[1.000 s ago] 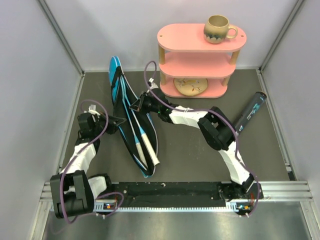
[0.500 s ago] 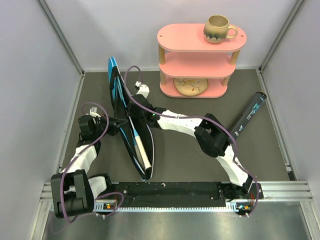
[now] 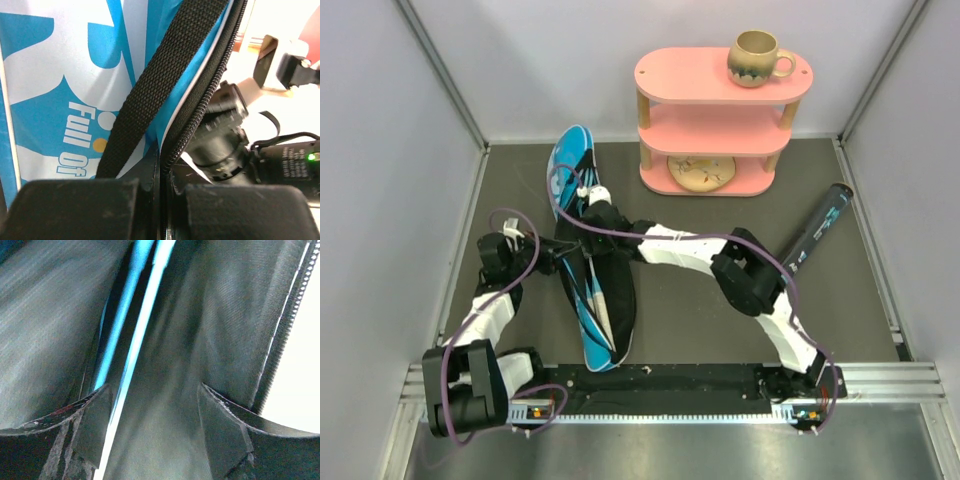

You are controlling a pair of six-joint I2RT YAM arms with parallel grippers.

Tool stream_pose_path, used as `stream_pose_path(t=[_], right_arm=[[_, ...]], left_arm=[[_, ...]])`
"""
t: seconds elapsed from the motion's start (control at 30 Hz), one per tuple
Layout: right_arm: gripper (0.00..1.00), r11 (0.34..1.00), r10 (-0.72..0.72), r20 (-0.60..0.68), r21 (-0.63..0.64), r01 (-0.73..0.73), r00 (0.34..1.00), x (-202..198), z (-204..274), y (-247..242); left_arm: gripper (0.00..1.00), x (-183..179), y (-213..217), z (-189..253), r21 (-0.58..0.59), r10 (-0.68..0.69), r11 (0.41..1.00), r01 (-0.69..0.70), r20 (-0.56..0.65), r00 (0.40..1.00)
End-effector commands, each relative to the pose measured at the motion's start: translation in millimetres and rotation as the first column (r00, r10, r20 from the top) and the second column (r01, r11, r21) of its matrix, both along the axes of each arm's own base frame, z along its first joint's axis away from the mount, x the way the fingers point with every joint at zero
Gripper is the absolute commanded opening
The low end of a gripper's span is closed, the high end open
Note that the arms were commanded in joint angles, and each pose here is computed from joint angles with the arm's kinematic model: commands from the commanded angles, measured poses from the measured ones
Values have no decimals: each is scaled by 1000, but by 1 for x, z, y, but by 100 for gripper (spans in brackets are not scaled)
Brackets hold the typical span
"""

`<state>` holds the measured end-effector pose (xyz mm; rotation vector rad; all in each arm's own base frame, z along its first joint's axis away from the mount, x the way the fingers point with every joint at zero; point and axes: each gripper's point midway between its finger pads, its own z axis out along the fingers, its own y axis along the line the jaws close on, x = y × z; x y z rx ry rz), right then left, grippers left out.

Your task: Pack up the badminton gear

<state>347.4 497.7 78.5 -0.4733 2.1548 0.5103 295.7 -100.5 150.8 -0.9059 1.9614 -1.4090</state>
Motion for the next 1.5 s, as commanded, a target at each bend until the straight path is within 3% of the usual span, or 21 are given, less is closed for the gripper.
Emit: stream_pose_path(t=[0.0,0.07,0.17,0.2,0.37,0.73,0.93,1.03,1.1,1.13,1.17,1.23,1.27,1.37,1.4,1.47], right_arm=[[69,901,433,-61,69,-429,899,-79,106,-3],[73,865,501,-80,75,-496,862,-97,112,-18],[77,877,477,-54,91,-471,877,-101,144,-52],[79,888,450,-20,119,-445,893,-92,163,-66],[88,922,361,-71,180,-344,930,-55,141,-106],[88,907,381,27,185,-379,924,11,82,-69],[72,885,386,3,281,-371,923,25,62,-39],[56,877,383,-12,319,-359,924,29,62,-30],[37,866,385,-19,353,-355,923,29,71,-25],[15,865,371,-49,381,-327,927,28,75,-24],[5,865,366,-65,393,-313,928,27,80,-23],[0,836,385,-89,456,-306,919,16,103,-18],[0,827,389,-97,475,-301,916,12,111,-16],[0,804,382,-162,545,-240,910,-1,135,-15],[0,807,361,-188,554,-205,914,-2,136,-18],[0,797,320,-249,592,-118,914,-4,145,-22]], left_arm=[[0,3,-1,26,36,-44,999,40,131,990],[0,3,0,30,52,-49,998,41,148,988],[0,2,0,33,69,-54,997,44,155,986],[0,2,0,36,71,-56,996,45,164,985],[0,-1,-4,42,65,-86,995,76,171,981],[0,-7,-7,42,58,-108,993,99,173,979],[0,-7,-8,39,60,-126,991,117,173,977],[0,-9,-8,36,71,-136,990,126,172,976],[0,-9,-8,35,87,-141,988,127,175,975],[0,-10,-8,29,115,-147,985,129,169,975],[0,-9,-7,30,138,-151,982,129,171,974],[1,-9,-6,20,215,-167,968,133,150,975],[14,-5,-4,26,257,-165,959,119,164,973],[39,0,-3,30,399,-178,912,96,172,969],[53,-2,-11,31,431,-206,895,117,166,964],[67,4,-11,37,518,-219,850,94,185,958]])
